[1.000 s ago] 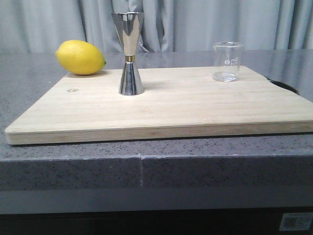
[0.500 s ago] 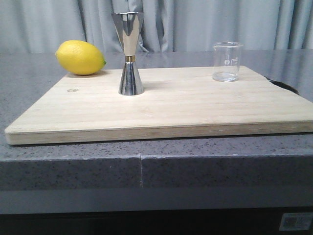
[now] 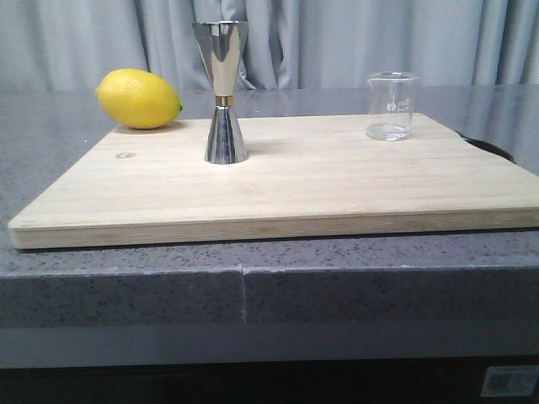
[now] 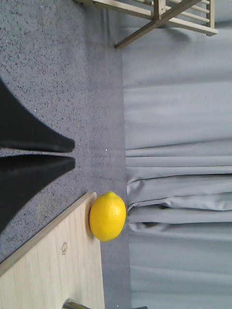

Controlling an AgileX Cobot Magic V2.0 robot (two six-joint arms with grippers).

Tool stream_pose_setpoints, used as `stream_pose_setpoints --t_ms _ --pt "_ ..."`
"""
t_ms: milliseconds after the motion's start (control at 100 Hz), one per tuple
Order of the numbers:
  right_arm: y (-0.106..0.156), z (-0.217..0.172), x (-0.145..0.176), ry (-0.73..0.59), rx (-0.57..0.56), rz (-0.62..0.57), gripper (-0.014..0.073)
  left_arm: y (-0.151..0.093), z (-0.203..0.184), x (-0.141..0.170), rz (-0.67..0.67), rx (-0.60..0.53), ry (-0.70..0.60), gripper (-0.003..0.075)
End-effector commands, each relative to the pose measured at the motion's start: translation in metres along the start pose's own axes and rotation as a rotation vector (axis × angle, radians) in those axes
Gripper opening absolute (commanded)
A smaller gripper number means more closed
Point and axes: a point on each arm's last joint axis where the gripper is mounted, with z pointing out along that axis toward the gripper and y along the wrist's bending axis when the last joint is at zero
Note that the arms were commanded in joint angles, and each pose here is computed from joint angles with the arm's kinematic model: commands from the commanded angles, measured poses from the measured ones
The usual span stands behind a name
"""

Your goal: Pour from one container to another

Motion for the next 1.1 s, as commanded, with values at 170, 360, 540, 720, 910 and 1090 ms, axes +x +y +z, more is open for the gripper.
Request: stream_pose_setpoints --t_ms 170,360,540,720,910,1090 --pt "-0.002 -0.01 0.004 -0.123 0.067 -0.005 -0.0067 -0.001 -0.002 0.001 -0.009 0.01 -0.068 -0.0019" --pt "-0.001 -0.009 0.017 -0.075 0.067 0.036 -0.0067 -0.001 -0.002 0.001 -0.009 0.01 -0.068 -0.0019" --pt "-0.002 -0.009 0.02 -0.04 0.077 0.04 -0.0067 -0.001 -0.002 0.001 -0.009 0.01 -0.068 -0.0019" --pt "-0.002 -0.009 0.021 -0.036 0.085 0.041 -0.0067 -0.001 -0.002 0.001 -0.009 0.01 -0.068 -0.0019" --pt "-0.002 -0.009 0.021 -0.036 0.085 0.041 -0.0067 -0.001 -0.002 0.001 -0.009 0.01 -0.068 -0.0019" --pt "-0.002 -0.009 0.021 -0.036 0.085 0.041 -0.0067 -0.001 -0.002 0.001 -0.009 0.01 -0.068 -0.0019"
